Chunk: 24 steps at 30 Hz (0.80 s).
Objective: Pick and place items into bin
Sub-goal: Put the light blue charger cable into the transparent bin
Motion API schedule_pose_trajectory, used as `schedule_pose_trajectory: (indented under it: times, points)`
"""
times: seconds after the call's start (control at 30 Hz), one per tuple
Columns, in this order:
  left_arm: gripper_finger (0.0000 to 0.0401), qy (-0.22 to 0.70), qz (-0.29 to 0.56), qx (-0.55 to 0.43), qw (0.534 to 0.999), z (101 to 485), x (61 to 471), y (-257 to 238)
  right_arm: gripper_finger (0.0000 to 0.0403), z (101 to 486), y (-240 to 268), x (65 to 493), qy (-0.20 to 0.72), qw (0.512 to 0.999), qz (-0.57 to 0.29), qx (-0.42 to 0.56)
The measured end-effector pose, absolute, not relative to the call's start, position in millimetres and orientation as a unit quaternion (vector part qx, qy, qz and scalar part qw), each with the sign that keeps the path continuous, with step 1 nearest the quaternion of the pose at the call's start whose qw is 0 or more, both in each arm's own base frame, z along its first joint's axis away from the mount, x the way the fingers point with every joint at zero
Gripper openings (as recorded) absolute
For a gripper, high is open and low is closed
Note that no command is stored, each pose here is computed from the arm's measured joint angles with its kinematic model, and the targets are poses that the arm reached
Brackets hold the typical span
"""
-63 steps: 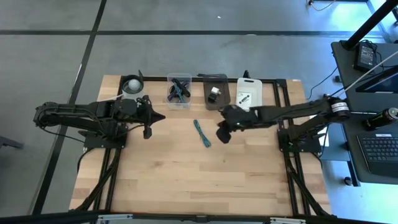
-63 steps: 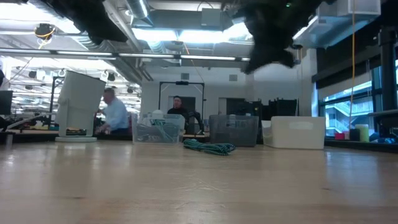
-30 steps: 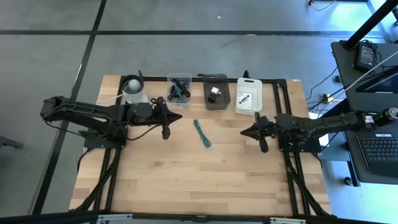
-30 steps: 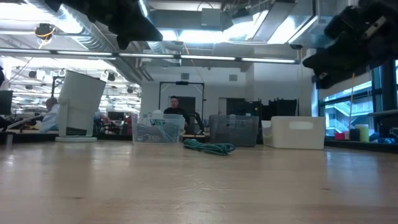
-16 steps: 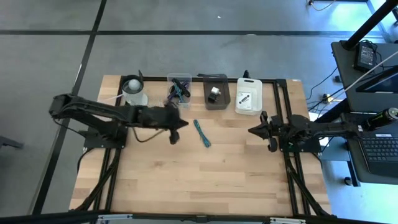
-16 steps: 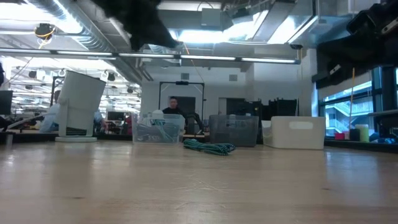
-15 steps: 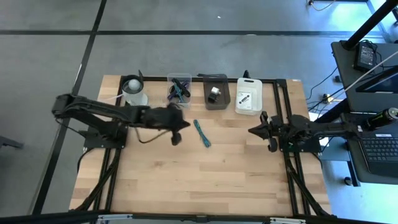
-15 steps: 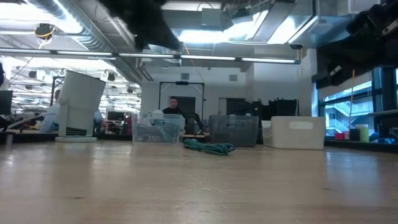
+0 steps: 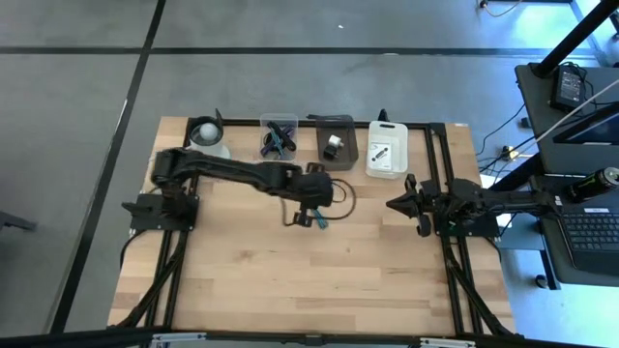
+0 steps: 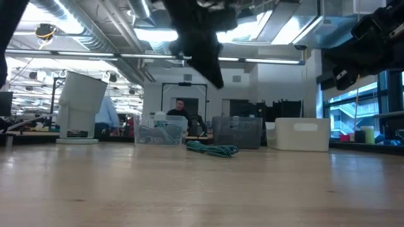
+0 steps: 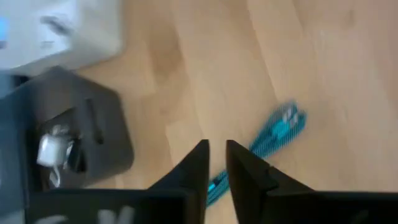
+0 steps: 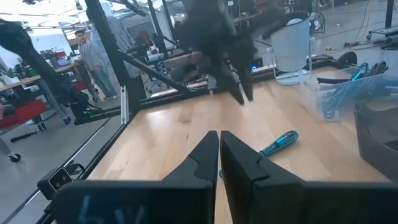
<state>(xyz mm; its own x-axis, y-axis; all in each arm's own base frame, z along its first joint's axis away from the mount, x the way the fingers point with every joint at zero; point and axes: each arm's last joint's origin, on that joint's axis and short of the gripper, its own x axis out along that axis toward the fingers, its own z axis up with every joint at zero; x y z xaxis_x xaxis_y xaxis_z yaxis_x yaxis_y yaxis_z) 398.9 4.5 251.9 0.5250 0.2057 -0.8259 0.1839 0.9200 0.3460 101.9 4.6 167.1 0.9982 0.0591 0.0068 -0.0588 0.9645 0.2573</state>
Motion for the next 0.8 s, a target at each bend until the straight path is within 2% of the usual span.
schedule_pose_trajectory:
  times: [0.23,0.37,0.53,0.8]
  points:
    - [0.0134,0.563,-0.087,0.293,0.768,215,417,19,0.0023,167,5,102,0.0,0.99,0.03,0.141]
    - [0.0165,0.581,-0.125,0.325,0.736,193,422,29,0.0023,167,5,102,0.0,0.99,0.03,0.141]
    - [0.017,0.586,-0.195,0.327,0.715,171,424,40,0.0023,167,5,102,0.001,0.99,0.03,0.141]
    - [0.0142,0.605,-0.263,0.333,0.674,147,421,45,0.0023,167,5,102,0.0,0.989,0.03,0.142]
